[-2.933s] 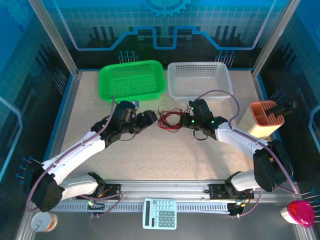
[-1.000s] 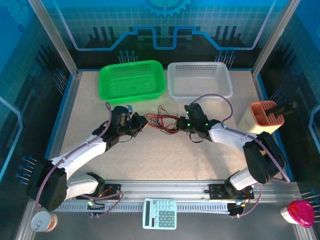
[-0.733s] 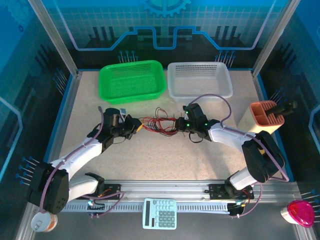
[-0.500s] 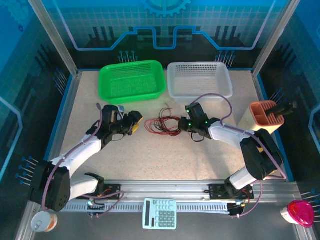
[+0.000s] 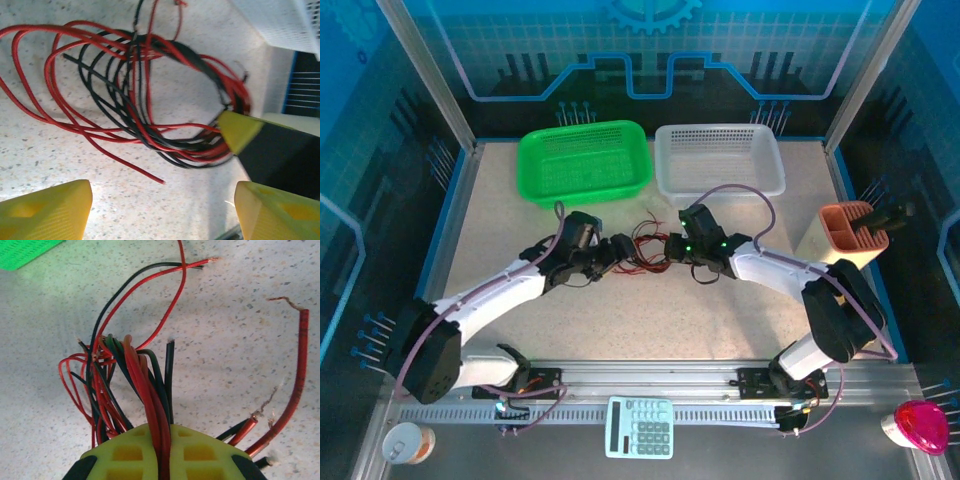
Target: Untangle the cables
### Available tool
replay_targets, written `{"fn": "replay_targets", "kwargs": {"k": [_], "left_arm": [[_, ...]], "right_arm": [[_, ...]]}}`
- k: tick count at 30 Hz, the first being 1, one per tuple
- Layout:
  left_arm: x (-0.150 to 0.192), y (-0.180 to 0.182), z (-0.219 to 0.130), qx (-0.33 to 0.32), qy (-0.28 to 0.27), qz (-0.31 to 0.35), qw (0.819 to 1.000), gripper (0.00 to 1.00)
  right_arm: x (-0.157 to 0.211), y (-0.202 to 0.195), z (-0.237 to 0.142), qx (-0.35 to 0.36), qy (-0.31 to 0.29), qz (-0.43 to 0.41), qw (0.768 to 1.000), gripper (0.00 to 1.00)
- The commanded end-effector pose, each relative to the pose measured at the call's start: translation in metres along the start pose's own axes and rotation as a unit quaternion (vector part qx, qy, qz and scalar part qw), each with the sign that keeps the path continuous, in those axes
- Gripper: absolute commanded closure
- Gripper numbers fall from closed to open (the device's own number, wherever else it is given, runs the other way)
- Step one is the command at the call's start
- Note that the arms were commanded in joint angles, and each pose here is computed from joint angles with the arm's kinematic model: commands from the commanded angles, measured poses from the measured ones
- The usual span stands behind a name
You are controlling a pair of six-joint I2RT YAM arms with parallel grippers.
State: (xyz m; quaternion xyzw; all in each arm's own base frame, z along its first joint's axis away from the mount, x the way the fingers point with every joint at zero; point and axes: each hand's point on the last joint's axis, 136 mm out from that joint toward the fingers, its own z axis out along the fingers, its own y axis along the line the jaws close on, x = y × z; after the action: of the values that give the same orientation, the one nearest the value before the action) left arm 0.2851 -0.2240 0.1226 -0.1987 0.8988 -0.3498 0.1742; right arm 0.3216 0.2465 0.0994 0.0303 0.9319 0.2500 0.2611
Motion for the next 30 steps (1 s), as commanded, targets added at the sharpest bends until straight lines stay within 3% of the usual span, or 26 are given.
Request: {"fn": "replay_targets", "kwargs": {"k": [1,11,13,15,17,23,24,25,27,30], "left_arm": [[0.001,0.004,0.010,-0.027,-0.011,-0.004,1.000,0.24],[-0.014,0.000,0.033,-0.047,-0.043,-0.011,0.998,0.25],[-0.018,-0.004,0.037,-0.045,-0.046,-0.010,0.998,0.36],[-0.020,-0.008,0.043,-0.042,-0.046,-0.010,0.998,0.54],[-0.020,-0.010,0.049,-0.040,-0.041,-0.009,0.998,0.79],[-0.018,-0.010,0.056,-0.033,-0.032,-0.007,0.999,0.97],[-0.018,-0.010,0.057,-0.033,-0.032,-0.007,0.999,0.97],[-0.018,-0.011,0.058,-0.027,-0.032,-0.005,0.999,0.88],[-0.016,-0.010,0.062,-0.027,-0.026,-0.008,0.999,0.60],[-0.013,-0.010,0.069,-0.026,-0.016,-0.012,0.999,0.41]], "right_arm": [[-0.019,0.026,-0.022,-0.031,-0.040,0.016,0.999,1.00],[-0.014,0.053,-0.038,-0.071,-0.046,0.019,0.996,1.00],[-0.011,0.056,-0.039,-0.077,-0.043,0.021,0.996,1.00],[-0.008,0.057,-0.039,-0.082,-0.041,0.025,0.995,1.00],[-0.006,0.056,-0.039,-0.084,-0.040,0.028,0.995,1.00],[0.001,0.045,-0.035,-0.084,-0.035,0.040,0.995,1.00],[0.001,0.046,-0.035,-0.088,-0.034,0.042,0.995,1.00],[0.002,0.047,-0.035,-0.093,-0.032,0.045,0.994,1.00],[0.002,0.049,-0.035,-0.102,-0.030,0.049,0.993,1.00],[0.002,0.054,-0.035,-0.114,-0.027,0.054,0.992,1.00]]}}
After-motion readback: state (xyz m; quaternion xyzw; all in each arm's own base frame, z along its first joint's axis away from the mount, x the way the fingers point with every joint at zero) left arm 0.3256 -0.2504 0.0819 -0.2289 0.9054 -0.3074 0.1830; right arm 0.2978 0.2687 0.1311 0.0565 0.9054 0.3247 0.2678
